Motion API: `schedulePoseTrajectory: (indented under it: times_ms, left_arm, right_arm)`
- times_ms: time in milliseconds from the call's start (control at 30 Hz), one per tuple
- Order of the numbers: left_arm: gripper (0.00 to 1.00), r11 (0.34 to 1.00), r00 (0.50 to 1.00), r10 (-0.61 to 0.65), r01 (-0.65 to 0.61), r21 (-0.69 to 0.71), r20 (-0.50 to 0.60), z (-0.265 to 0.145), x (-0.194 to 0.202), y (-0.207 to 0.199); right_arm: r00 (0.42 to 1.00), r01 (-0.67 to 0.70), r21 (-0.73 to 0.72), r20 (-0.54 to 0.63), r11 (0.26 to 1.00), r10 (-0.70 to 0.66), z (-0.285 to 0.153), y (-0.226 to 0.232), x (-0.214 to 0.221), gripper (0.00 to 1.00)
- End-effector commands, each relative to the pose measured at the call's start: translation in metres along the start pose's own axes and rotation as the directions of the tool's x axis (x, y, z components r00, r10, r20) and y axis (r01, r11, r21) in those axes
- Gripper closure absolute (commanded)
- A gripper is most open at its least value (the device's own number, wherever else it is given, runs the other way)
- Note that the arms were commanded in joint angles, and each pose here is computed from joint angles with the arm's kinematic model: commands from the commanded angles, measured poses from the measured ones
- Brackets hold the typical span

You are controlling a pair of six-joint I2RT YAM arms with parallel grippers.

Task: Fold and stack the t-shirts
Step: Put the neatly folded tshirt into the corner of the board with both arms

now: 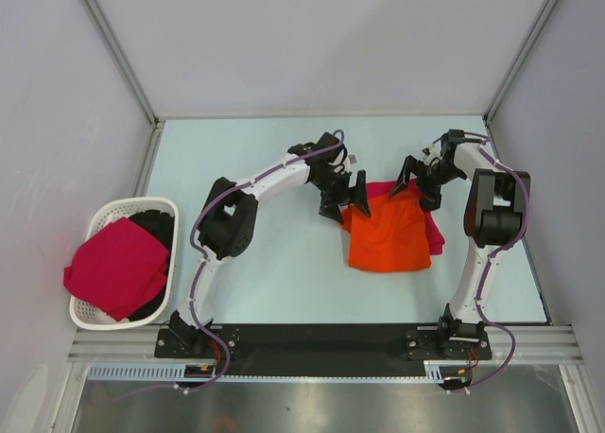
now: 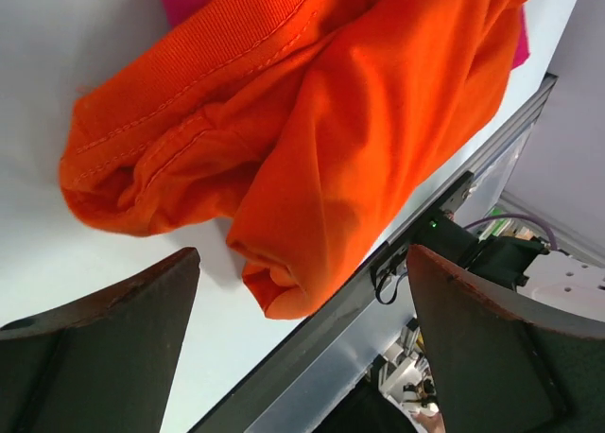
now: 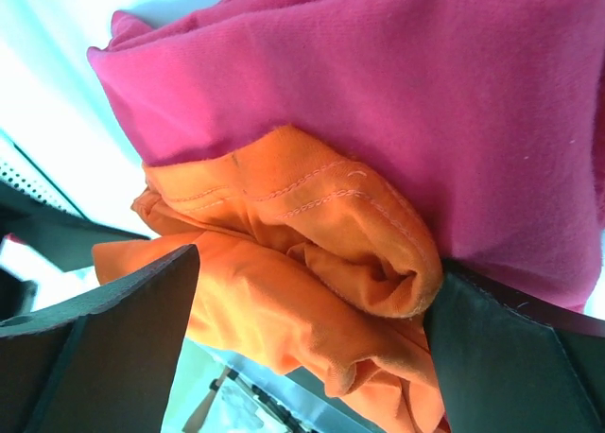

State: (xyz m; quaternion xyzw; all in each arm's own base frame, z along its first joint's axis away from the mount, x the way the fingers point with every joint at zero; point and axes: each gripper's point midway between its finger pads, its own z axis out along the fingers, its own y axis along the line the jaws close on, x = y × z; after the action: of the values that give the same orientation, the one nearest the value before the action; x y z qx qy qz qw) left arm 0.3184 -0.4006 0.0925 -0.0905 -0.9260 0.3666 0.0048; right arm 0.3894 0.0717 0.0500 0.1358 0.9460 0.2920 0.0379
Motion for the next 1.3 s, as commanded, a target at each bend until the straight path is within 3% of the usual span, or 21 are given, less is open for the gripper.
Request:
schedulePoseTrajectory:
  times_ms: [0,67,100,167,267,300,333,367,400,500,733,767,800,833,867,967,1133,1267]
  left_arm:
    - [0.04,0.999,1.000,-0.005,0.005,0.036,-0.009,-0.003,0.000,-0.009]
    - [0.05,1.000,0.999,-0.022,0.022,0.003,-0.040,0.002,0.008,0.002]
    - [0.07,0.999,0.998,-0.033,0.032,-0.016,-0.050,0.006,0.012,0.008]
    - [0.16,0.998,0.997,-0.050,0.048,-0.034,-0.066,0.011,0.015,0.017]
    - [0.53,0.996,0.991,-0.077,0.073,-0.041,-0.110,0.023,0.020,0.026]
    - [0.80,0.997,0.991,-0.075,0.070,-0.046,-0.115,0.025,0.019,0.026]
    - [0.93,0.994,0.986,-0.096,0.087,-0.073,-0.137,0.029,0.023,0.034]
    - [1.00,0.993,0.986,-0.095,0.085,-0.077,-0.137,0.030,0.022,0.036]
    - [1.00,0.994,0.988,-0.084,0.074,-0.079,-0.132,0.031,0.020,0.036]
    - [1.00,0.995,0.991,-0.068,0.059,-0.083,-0.119,0.029,0.016,0.035]
    - [1.00,0.994,0.996,-0.047,0.040,-0.101,-0.069,0.011,0.004,0.024]
    - [0.85,0.994,0.996,-0.041,0.033,-0.101,-0.074,0.010,0.004,0.023]
    - [0.63,0.994,0.996,-0.043,0.035,-0.107,-0.076,0.007,0.004,0.025]
    - [0.51,0.992,0.996,-0.044,0.035,-0.123,-0.076,0.003,0.007,0.025]
    - [0.33,0.990,0.997,-0.036,0.026,-0.137,-0.071,0.001,0.008,0.028]
    - [0.13,0.989,0.999,-0.029,0.022,-0.146,-0.046,-0.011,0.010,0.027]
    - [0.09,0.995,0.998,-0.028,0.033,-0.094,0.054,-0.029,0.003,0.031]
    - [0.08,0.994,0.996,-0.057,0.062,-0.085,0.063,-0.028,0.003,0.046]
  right_arm:
    - [0.999,0.036,-0.068,-0.024,0.997,-0.038,0.008,0.016,0.003,0.04]
    - [0.998,0.034,-0.079,-0.042,0.996,-0.037,0.010,0.017,0.006,0.14]
    - [0.998,0.035,-0.094,-0.051,0.995,-0.040,0.012,0.018,0.007,0.24]
    - [0.997,0.031,-0.110,-0.066,0.993,-0.039,0.014,0.020,0.010,0.37]
    - [0.996,0.026,-0.087,-0.089,0.996,-0.034,0.019,0.017,0.013,0.55]
    - [0.994,0.016,-0.073,-0.109,0.997,-0.024,0.021,0.014,0.016,0.62]
    - [0.993,0.022,-0.066,-0.112,0.998,-0.029,0.022,0.013,0.017,0.68]
    - [0.993,0.018,-0.056,-0.115,0.998,-0.024,0.022,0.011,0.017,0.73]
    - [0.993,0.014,-0.045,-0.121,0.999,-0.019,0.022,0.010,0.019,0.83]
    - [0.993,0.023,-0.036,-0.116,0.999,-0.027,0.018,0.010,0.019,0.89]
    - [0.997,0.033,0.019,-0.066,0.999,-0.032,-0.006,0.020,0.010,0.86]
    - [0.997,0.034,0.037,-0.065,0.999,-0.032,-0.007,0.019,0.009,0.77]
    - [0.997,0.032,0.048,-0.078,0.998,-0.028,-0.009,0.018,0.011,0.67]
    - [0.997,0.044,0.050,-0.069,0.998,-0.040,-0.011,0.020,0.008,0.53]
    - [0.997,0.052,0.058,-0.066,0.997,-0.048,-0.013,0.022,0.008,0.01]
    - [0.997,0.072,0.071,-0.045,0.995,-0.069,-0.022,0.025,0.007,0.00]
    - [0.996,0.092,0.079,0.004,0.993,-0.092,-0.039,0.029,0.006,0.00]
    - [0.994,0.104,0.089,0.023,0.991,-0.107,-0.043,0.029,0.007,0.00]
